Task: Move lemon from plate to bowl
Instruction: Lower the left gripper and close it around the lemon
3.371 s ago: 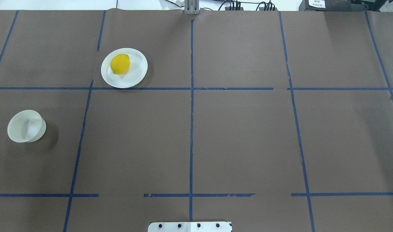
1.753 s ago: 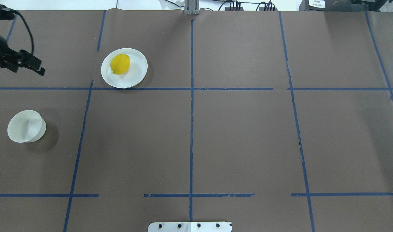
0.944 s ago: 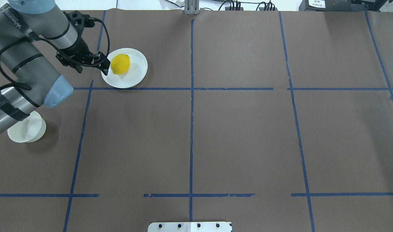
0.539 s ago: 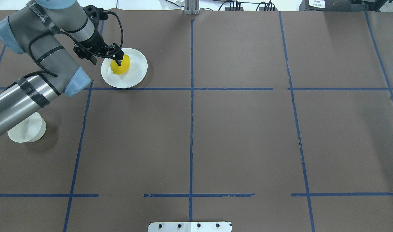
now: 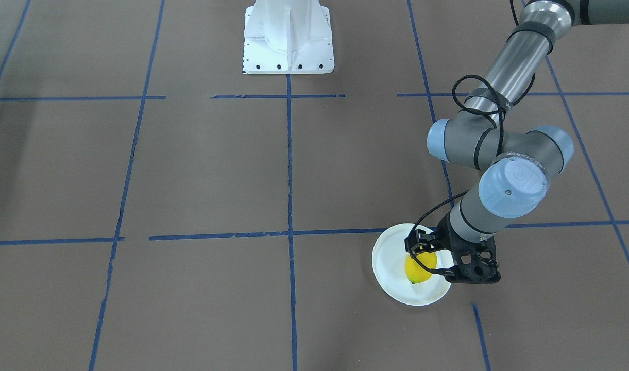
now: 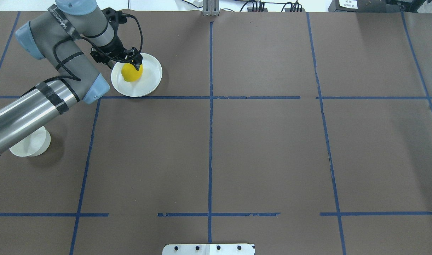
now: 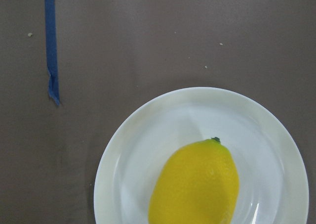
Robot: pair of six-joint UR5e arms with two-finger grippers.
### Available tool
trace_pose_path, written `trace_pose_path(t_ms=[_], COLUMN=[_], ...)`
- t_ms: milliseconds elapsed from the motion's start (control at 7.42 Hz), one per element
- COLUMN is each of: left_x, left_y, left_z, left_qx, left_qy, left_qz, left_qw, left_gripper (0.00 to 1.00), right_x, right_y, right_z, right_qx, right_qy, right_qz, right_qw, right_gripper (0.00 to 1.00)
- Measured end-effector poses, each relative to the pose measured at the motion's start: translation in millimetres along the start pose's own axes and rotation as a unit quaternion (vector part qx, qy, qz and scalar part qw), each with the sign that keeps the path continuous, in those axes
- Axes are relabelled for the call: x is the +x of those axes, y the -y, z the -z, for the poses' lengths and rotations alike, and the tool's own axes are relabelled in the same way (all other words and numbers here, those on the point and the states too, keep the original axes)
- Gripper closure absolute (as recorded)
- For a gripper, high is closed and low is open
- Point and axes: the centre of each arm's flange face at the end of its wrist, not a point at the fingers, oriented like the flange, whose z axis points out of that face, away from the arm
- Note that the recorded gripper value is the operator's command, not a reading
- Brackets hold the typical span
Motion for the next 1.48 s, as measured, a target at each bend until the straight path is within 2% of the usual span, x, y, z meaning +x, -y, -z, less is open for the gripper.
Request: trace_pose_path(t_ms=[404, 674, 944, 1079, 1348, 1483], left_x=[5.0, 8.9, 10.8, 10.6, 8.0, -0.1], left_y=[-0.3, 3.8, 2.2, 2.0, 7.2, 12.3], left_z=[-22.4, -30.0, -35.4, -36.4, -26.3, -9.2], left_qx=[0.003, 0.010, 0.013, 0.013, 0.019, 0.026], left_qy=[-0.008, -0.002, 0.004, 0.005, 0.002, -0.005], left_qz=[0.001, 0.003, 0.002, 0.001, -0.001, 0.002], left_qw=[1.0000, 0.9999, 0.9999, 0.9999, 0.9998, 0.9997], left_gripper=[0.00, 0.01, 0.86, 1.00, 1.00, 1.00], right_x=[0.0, -0.1, 0.0, 0.0, 0.0, 0.0], right_y=[0.0, 0.0, 0.0, 0.0, 0.0, 0.0], right_z=[0.0, 0.0, 0.0, 0.0, 0.0, 0.0], right_qx=[0.000, 0.000, 0.000, 0.000, 0.000, 0.000], right_qy=[0.000, 0.000, 0.000, 0.000, 0.000, 0.000], right_qz=[0.000, 0.000, 0.000, 0.000, 0.000, 0.000], right_qw=[1.0000, 1.0000, 1.0000, 1.0000, 1.0000, 1.0000], right_gripper=[0.00, 0.00, 0.00, 0.00, 0.00, 0.00])
